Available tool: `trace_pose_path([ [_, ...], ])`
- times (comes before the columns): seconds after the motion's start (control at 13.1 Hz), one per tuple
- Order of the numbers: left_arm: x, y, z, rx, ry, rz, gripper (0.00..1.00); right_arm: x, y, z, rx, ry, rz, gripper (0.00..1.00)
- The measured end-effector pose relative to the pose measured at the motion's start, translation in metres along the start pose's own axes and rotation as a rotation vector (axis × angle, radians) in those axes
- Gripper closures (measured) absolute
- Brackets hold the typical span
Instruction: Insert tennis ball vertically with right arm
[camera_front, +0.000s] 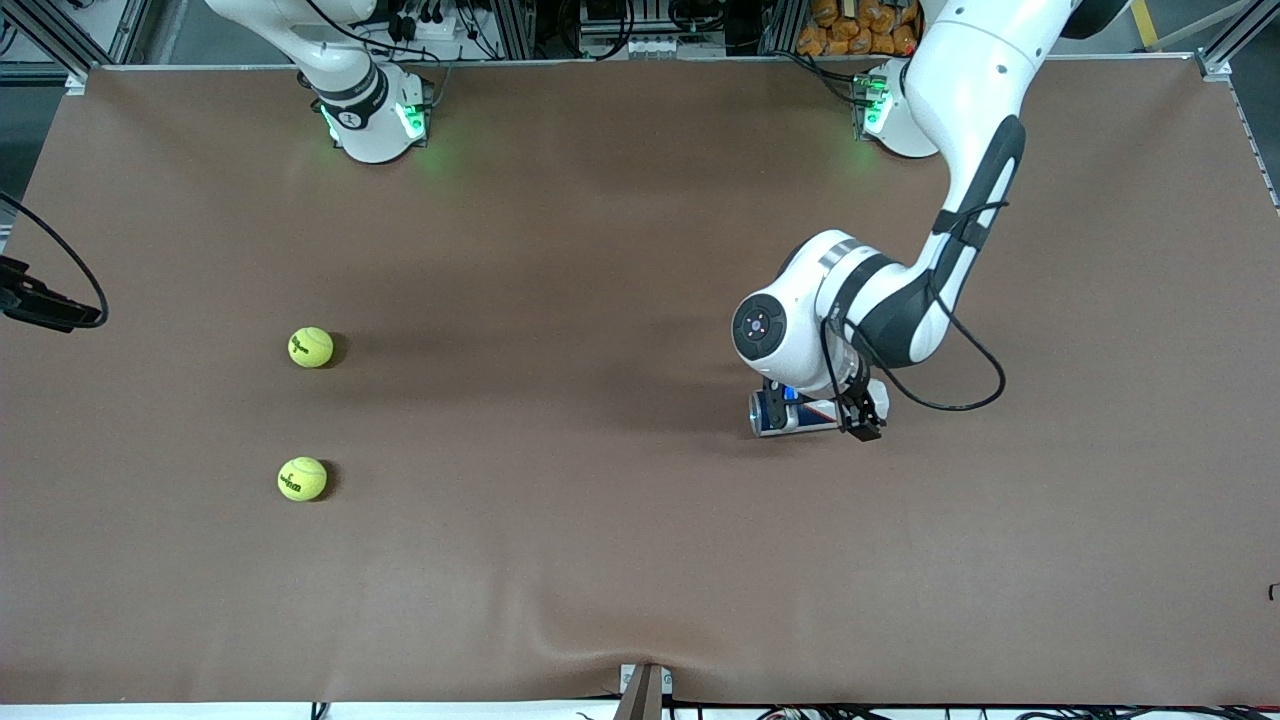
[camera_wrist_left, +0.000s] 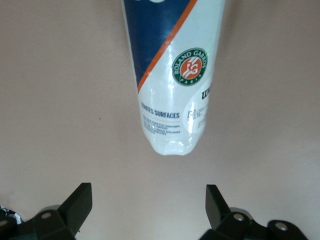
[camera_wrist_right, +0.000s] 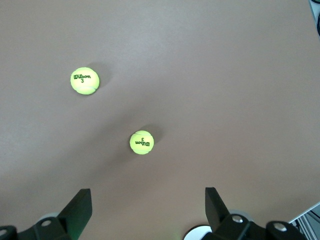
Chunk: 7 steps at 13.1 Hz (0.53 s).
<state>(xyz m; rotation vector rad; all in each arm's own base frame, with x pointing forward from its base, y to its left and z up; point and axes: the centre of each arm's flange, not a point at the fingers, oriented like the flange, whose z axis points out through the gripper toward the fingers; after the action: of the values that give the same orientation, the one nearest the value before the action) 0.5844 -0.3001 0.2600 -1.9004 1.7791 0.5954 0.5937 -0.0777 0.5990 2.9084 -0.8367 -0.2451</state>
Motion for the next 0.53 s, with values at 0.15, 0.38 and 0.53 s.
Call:
trace_pose_path([
  [0.15, 0.008, 0.005, 0.010, 0.012, 0.002, 0.021, 0.00, 0.000, -0.002, 0.002, 0.001, 0.002, -0.002, 0.00],
  [0.38, 0.016, 0.012, 0.021, 0.024, 0.002, 0.027, 0.00, 0.003, -0.003, 0.014, 0.015, 0.027, -0.004, 0.00],
  [0.53, 0.025, 0.017, 0.028, 0.042, -0.019, 0.027, 0.00, -0.004, 0.002, 0.021, 0.030, 0.048, 0.000, 0.00],
])
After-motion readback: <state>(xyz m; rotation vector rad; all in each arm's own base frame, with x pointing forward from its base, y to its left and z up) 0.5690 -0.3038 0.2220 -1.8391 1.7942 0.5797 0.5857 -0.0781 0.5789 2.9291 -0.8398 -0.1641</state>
